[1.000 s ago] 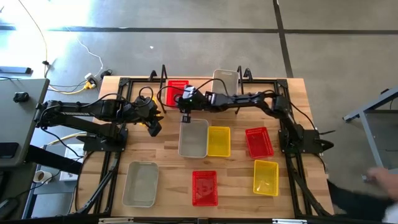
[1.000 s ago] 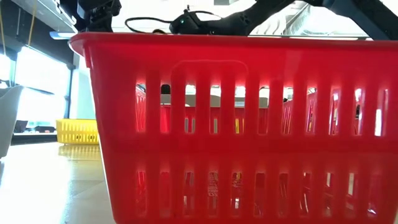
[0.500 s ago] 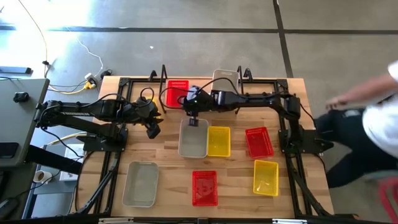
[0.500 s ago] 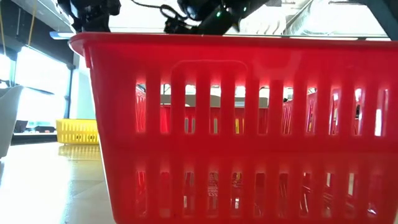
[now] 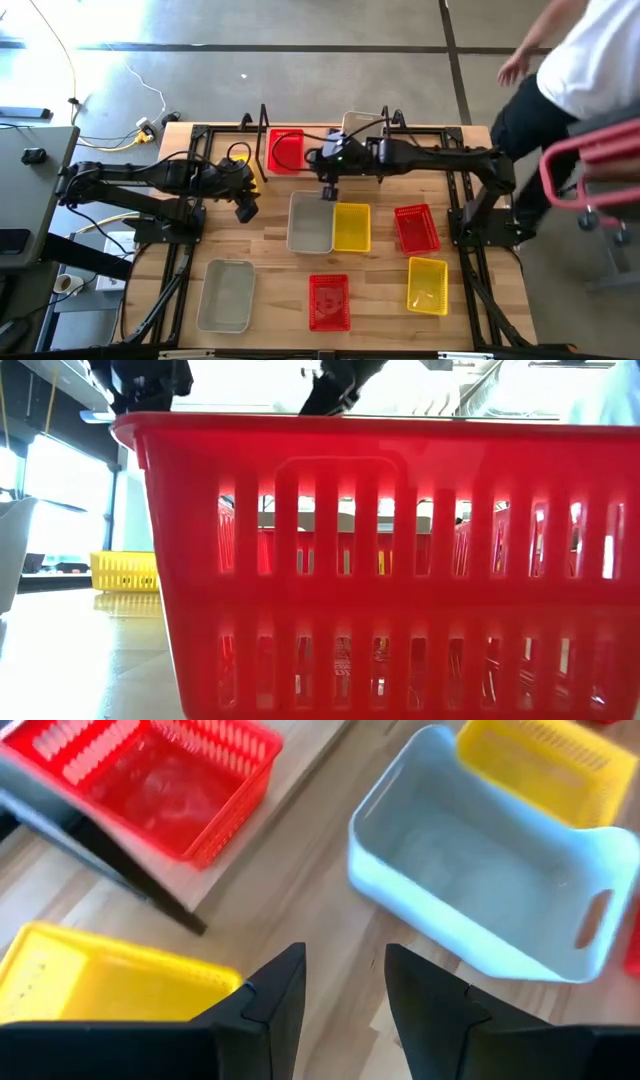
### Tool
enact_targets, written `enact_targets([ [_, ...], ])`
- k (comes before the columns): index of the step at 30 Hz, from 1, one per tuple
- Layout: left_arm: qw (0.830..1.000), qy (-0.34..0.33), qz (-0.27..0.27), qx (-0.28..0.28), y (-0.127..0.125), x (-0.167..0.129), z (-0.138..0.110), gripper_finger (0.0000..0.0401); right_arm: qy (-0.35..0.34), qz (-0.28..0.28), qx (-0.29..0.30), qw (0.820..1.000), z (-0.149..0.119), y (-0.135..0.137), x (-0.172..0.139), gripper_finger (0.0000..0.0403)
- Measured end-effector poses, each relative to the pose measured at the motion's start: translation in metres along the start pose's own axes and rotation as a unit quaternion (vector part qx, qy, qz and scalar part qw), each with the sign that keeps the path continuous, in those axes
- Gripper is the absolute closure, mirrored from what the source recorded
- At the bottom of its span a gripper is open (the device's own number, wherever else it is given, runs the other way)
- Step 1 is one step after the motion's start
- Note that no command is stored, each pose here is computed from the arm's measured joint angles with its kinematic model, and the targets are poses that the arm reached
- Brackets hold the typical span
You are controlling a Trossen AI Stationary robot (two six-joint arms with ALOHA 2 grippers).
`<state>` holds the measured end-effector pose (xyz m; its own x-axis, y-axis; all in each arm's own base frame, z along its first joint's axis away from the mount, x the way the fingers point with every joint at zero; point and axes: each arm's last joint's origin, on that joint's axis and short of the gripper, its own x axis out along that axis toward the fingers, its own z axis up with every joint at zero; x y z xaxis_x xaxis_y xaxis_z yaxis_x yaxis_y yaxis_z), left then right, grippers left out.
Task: Stack baskets on shelf by color
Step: Put the top yellow bin on the shelf
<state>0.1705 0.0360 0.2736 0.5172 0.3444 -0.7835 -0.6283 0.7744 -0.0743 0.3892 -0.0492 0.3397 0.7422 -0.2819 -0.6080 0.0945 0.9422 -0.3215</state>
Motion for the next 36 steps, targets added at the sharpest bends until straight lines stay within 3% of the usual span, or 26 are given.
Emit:
enact_targets([
  [10,0.992,0.102,0.065,-0.025,0.001,0.032,-0.005,0.0272,0.005,-0.030,0.009,1.000,0.001,-0.010,-0.037,0.0304],
  [19,0.980,0.160,0.115,-0.007,-0.004,0.063,-0.009,0.0272,0.014,-0.028,0.009,0.999,-0.001,-0.009,-0.037,0.0304],
  [27,0.961,0.201,0.191,0.019,-0.005,0.089,-0.016,0.0272,0.017,-0.027,0.008,0.999,-0.001,-0.009,-0.037,0.0304],
  [36,0.941,0.244,0.229,0.040,-0.007,0.113,-0.024,0.0272,0.024,-0.025,0.005,0.999,-0.003,-0.009,-0.037,0.0304],
])
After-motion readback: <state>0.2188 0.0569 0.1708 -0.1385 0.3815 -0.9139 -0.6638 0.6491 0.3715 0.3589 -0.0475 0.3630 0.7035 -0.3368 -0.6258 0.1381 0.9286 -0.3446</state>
